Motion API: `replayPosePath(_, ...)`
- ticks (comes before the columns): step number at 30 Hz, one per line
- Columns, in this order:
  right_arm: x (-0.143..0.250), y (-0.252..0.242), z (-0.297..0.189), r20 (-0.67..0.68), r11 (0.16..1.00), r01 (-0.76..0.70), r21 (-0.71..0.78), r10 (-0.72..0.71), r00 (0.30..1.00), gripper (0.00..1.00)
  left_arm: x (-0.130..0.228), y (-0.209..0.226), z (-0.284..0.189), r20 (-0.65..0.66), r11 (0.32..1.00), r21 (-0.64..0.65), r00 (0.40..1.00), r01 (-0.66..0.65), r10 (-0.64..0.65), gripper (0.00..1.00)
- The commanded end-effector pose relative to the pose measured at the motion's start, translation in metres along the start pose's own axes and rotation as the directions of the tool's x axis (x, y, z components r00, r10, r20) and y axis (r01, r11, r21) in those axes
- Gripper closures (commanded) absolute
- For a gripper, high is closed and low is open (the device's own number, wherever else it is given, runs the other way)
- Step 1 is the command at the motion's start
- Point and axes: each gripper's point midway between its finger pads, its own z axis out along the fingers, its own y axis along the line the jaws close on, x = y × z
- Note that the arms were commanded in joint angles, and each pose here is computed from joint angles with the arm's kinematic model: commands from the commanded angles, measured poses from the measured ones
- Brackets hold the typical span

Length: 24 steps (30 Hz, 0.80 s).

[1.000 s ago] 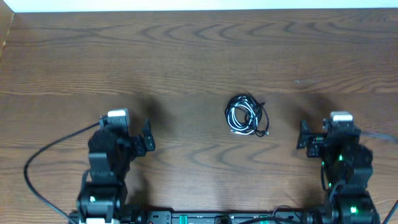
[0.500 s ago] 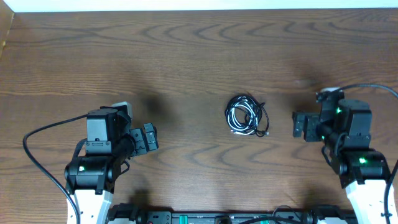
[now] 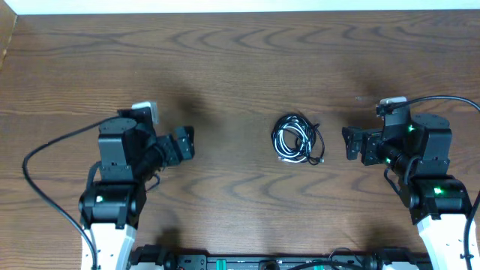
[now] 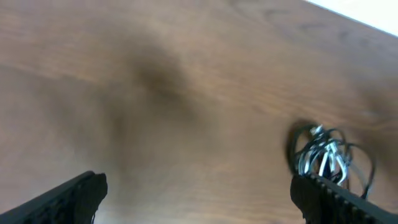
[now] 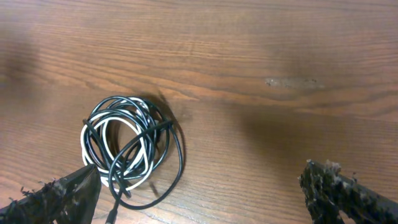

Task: Untangle cables
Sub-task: 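Reach the left gripper to the cable bundle and grasp it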

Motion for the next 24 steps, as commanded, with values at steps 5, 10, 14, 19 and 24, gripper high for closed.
replayPosePath(5, -0.008, 0.001, -0.004, 0.02, 1.0, -0.013, -0.011, 0.013, 1.0, 0.01, -0.003, -0.038, 0.04, -0.082, 0.991, 0.115, 0.994, -0.063, 0.073, 0.0)
replayPosePath(10, -0.008, 0.001, -0.004, 0.02, 1.0, -0.013, -0.011, 0.013, 1.0, 0.01, 0.006, -0.075, 0.076, -0.138, 0.966, 0.137, 0.962, -0.218, 0.236, 0.01)
replayPosePath(14, -0.008, 0.001, -0.004, 0.019, 1.0, -0.014, -0.011, 0.014, 1.0, 0.01, 0.021, -0.102, 0.104, -0.145, 0.944, 0.183, 0.943, -0.273, 0.301, 0.01)
replayPosePath(19, -0.008, 0.001, -0.004, 0.019, 1.0, -0.014, -0.008, 0.014, 1.0, 0.01, 0.048, -0.135, 0.137, -0.155, 0.911, 0.255, 0.916, -0.324, 0.369, 0.08)
replayPosePath(24, -0.008, 0.001, -0.004, 0.019, 1.0, -0.014, -0.008, 0.014, 1.0, 0.01, 0.083, -0.151, 0.165, -0.198, 0.888, 0.295, 0.887, -0.352, 0.417, 0.09)
